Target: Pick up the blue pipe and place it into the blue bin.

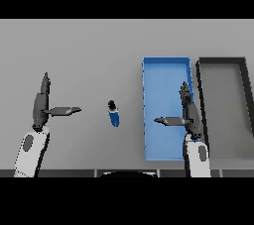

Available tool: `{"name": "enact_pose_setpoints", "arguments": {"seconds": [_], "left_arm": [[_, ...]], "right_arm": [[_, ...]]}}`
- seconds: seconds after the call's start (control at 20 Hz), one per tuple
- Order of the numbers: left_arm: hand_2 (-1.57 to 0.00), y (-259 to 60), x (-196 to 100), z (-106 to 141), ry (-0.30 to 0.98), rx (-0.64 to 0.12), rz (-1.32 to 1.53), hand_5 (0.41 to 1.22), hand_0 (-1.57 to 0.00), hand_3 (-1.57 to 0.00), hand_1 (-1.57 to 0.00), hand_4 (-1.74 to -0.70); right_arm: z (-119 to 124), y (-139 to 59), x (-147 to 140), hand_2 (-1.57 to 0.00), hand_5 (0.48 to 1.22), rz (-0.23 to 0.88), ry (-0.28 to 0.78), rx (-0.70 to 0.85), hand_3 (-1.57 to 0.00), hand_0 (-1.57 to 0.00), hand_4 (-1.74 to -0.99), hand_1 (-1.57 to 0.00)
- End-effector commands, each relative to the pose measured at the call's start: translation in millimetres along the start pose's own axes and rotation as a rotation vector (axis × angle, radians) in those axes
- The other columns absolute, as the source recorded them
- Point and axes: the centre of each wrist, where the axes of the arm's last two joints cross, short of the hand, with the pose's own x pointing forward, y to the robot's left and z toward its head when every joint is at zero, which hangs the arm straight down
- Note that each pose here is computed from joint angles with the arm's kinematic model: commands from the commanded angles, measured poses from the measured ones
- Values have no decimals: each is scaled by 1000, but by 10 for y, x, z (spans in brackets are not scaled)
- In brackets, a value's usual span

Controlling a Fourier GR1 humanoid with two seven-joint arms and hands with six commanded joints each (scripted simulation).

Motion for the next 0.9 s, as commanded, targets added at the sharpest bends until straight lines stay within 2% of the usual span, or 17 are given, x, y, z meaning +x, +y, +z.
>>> {"name": "enact_pose_setpoints", "arguments": {"seconds": [0.0,0.25,0.3,0.35,0.4,0.5,0.75,0.85], "left_arm": [[1,0,2,-4,-4,1,1,591,1,1,1,-1074],[1,13,-35,-17,0,-4,2,591,1,1,1,-1074],[1,151,37,-21,-45,-163,-71,591,1,1,1,-1074],[1,260,67,1,-62,-264,-113,590,1,1,1,-1073],[1,328,80,-30,-58,-322,-137,589,1,1,1,-1074],[1,388,109,-48,-60,-381,-146,588,1,1,1,-1077],[1,332,129,-1,-79,-461,-146,605,1,1,1,-1086],[1,305,132,56,-97,-550,-133,583,1,1,1,-1096]], "right_arm": [[-4,1,1,1,617,0,1,-1,1,1,-1225,1],[-44,2,27,1,617,2,-8,-2,1,1,-1225,1],[11,-37,48,1,617,91,-53,60,1,1,-1225,1],[73,-60,58,1,618,155,-76,95,1,1,-1224,1],[114,-73,89,1,618,184,-91,118,1,1,-1225,1],[204,-63,106,1,620,225,-89,142,1,1,-1223,1],[180,-55,167,1,597,275,-63,118,1,1,-1185,1],[185,-62,144,1,600,278,-78,136,1,1,-1187,1]]}}
